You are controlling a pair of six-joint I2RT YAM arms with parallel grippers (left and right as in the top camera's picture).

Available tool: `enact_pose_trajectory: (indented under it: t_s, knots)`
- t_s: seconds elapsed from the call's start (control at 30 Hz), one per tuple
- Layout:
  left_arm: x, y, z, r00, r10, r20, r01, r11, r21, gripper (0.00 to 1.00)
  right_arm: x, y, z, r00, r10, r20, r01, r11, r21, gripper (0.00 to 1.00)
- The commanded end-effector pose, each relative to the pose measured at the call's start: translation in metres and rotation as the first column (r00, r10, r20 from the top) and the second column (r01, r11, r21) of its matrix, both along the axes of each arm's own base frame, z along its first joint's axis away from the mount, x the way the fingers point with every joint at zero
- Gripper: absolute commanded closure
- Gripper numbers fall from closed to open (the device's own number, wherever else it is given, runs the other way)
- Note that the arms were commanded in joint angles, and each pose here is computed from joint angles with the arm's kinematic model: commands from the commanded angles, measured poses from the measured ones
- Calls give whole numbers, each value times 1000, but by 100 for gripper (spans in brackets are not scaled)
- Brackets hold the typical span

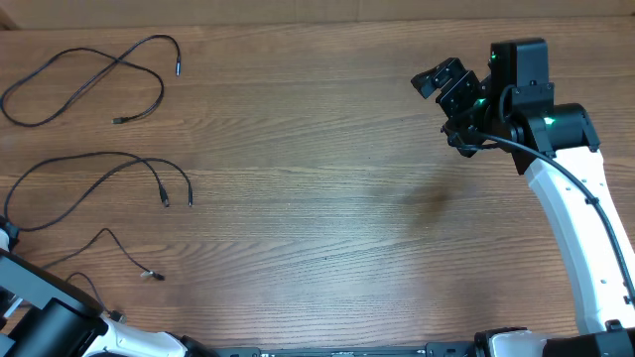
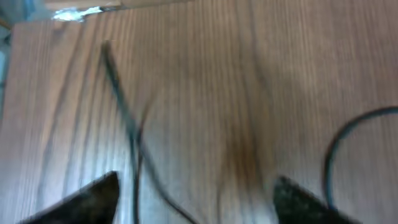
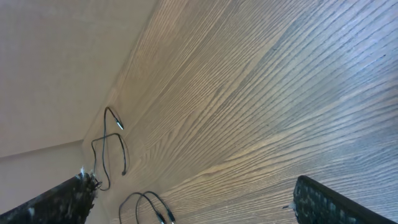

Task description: Untangle cables

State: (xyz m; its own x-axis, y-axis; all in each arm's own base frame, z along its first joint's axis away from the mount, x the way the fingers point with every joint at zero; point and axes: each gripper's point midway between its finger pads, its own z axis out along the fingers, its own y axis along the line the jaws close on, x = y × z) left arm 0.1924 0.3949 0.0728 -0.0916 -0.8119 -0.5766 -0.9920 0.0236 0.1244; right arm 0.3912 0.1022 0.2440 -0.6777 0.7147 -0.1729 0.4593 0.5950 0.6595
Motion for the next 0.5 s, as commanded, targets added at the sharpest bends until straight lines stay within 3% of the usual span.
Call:
enact_pose_trajectory:
  t_s: [0.0,0.13,0.2,0.23,0.47]
  knots:
    - [30,-9,-2,981,-179,80,184,981,-63,12,2,-2,9,1000,-2,30,2,1000,-9,0]
    - [49,-20,-5,956,-235,178,256,961,-106,11,2,-2,9,1000,-2,30,2,1000,-9,0]
    - [52,-23,-6,951,-242,195,267,957,-115,27,2,-2,9,1000,-2,30,2,1000,-9,0]
    - [50,-22,-6,954,-237,185,261,959,-114,28,2,-2,9,1000,-2,30,2,1000,-9,0]
    - [36,-11,-9,974,-198,109,207,975,-85,26,2,-2,9,1000,-2,30,2,1000,-9,0]
